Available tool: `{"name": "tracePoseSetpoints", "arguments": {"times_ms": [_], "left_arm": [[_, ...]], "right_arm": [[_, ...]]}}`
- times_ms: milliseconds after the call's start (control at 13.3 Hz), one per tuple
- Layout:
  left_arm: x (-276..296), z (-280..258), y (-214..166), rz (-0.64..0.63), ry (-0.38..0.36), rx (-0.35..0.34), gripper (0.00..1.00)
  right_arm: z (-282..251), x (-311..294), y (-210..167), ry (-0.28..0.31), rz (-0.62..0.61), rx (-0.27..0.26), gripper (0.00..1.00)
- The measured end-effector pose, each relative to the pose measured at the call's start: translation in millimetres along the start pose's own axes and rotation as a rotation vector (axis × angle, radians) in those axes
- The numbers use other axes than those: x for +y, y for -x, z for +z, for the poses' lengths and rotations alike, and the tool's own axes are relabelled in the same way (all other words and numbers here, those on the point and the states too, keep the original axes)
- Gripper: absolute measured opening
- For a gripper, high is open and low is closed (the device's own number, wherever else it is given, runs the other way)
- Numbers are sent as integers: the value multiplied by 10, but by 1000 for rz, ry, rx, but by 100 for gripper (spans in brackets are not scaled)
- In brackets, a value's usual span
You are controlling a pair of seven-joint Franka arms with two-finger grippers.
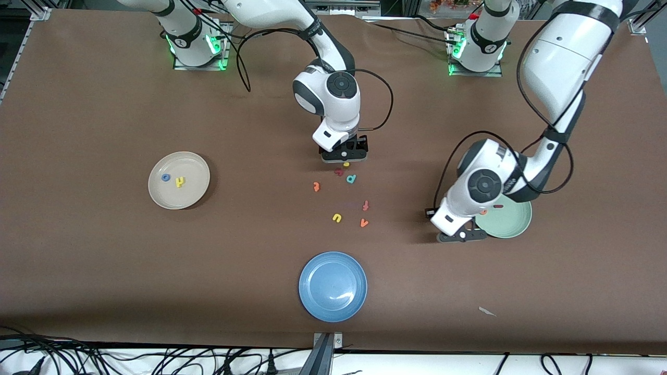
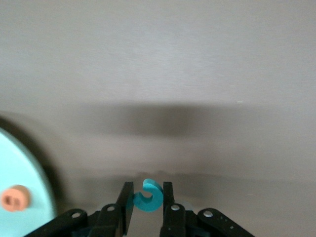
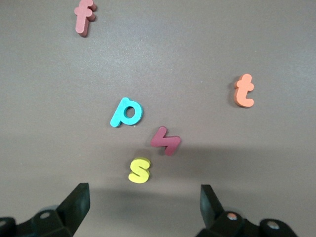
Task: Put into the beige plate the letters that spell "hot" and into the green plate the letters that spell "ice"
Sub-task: 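Place the cyan c on the green plate with the left gripper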
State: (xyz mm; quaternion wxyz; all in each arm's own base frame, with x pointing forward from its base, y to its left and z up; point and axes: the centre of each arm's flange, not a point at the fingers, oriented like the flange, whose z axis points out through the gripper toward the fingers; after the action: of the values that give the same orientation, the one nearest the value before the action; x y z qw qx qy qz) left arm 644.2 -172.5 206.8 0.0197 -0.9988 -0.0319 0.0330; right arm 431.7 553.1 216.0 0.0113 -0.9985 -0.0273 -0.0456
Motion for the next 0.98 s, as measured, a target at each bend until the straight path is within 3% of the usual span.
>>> {"name": "tracePoseSetpoints", "arguments": {"times_ms": [452, 753, 979], "left_arm": [[-1077, -247, -194, 144, -38, -55, 28], [-1362, -216, -103, 152, -46, -88, 28], [-1530, -175, 37, 150, -37, -49, 28]], "right_arm": [[-38, -15, -21, -6, 0, 6, 99], [-77, -9, -68, -9, 5, 15, 99], [-79, 6, -88, -8, 8, 18, 99]]}}
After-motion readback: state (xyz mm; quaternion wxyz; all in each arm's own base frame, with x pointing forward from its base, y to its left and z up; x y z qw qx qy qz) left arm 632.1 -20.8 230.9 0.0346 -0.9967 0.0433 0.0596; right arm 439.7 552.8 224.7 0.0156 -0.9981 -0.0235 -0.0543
